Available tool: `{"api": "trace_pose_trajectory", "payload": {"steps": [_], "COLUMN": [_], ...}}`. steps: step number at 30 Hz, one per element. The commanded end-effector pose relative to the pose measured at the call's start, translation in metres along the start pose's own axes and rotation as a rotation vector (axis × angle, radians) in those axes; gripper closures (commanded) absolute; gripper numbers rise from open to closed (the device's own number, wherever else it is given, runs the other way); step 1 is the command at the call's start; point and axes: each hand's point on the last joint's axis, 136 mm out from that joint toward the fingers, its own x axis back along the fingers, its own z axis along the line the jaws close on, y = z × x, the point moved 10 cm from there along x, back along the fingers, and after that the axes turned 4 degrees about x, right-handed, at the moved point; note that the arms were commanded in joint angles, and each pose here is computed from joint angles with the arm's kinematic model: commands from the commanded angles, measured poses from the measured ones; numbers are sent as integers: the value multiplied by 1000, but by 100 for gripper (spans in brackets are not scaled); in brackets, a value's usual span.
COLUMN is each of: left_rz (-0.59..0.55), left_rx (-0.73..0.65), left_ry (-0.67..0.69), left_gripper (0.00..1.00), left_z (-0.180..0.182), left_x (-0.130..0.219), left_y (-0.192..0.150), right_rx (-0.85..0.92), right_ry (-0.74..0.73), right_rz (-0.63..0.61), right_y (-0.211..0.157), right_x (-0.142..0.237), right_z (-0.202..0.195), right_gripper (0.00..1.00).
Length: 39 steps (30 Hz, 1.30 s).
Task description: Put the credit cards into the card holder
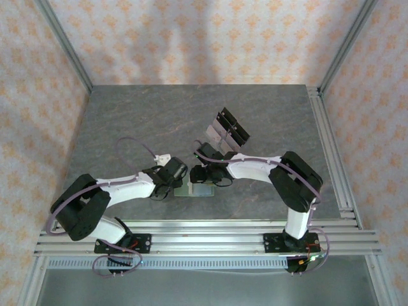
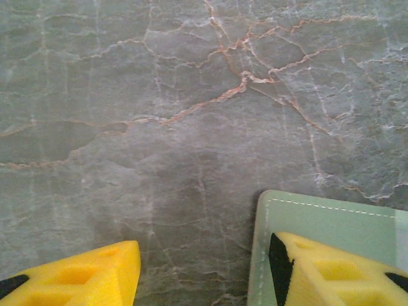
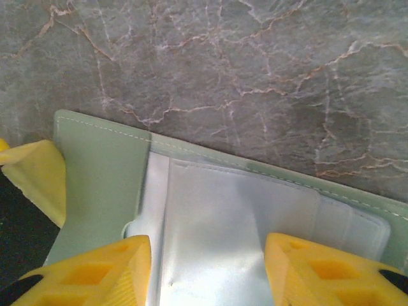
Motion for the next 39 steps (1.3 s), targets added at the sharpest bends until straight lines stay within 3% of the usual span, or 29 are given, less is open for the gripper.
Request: {"api": "trace_pose_trajectory", "payload": {"steps": [1,11,19,29,39], "left_rz": [-21,28,-26,-110,-64], "left_rx": [-6,-15,17,71,-19], "left_ry": [91,93,21,-183,-355], "left_gripper": [42,47,45,42,40], "left_z": [18,20,26,41,32], "left_x": [4,-6,9,44,52], "left_y": [-2,-12,-9,-7,-16], "right_rx": [-29,-53,-73,-119,-143], "right_ry": [-2,89,135,207,270], "right_rz": [43,80,85,74,65], "right_y": [-8,-1,6,13,19], "right_x": [-11,-18,-22,-24,-21], "right_z": [-3,8,17,26,37], "right_gripper": [49,49,49,49,49]}}
